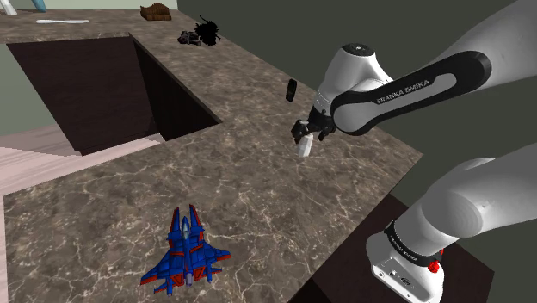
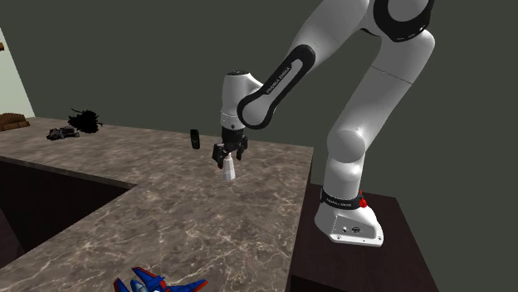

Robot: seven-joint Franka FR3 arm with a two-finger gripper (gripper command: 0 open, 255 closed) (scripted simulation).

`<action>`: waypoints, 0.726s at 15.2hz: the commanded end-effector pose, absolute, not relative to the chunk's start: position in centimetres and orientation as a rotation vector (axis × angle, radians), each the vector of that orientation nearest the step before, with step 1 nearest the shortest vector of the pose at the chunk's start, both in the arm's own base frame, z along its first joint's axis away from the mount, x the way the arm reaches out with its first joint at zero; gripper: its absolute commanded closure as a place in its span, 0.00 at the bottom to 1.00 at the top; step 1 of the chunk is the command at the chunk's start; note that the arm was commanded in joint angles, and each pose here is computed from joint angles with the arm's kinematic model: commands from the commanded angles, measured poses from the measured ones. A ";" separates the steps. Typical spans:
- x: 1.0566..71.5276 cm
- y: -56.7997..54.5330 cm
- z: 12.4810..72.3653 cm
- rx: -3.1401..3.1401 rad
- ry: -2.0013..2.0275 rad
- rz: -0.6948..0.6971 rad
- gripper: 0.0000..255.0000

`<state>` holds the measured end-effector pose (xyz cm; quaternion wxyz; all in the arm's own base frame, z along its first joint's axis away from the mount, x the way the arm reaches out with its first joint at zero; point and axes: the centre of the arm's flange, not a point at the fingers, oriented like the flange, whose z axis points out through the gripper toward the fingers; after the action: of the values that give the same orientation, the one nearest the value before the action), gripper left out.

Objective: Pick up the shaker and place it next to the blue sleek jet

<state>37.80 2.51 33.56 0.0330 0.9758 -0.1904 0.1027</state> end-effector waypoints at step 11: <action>37.8 2.5 34.1 3.003 -0.586 0.316 1.00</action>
<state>37.83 2.51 33.82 0.0330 0.9757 -0.1904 0.1029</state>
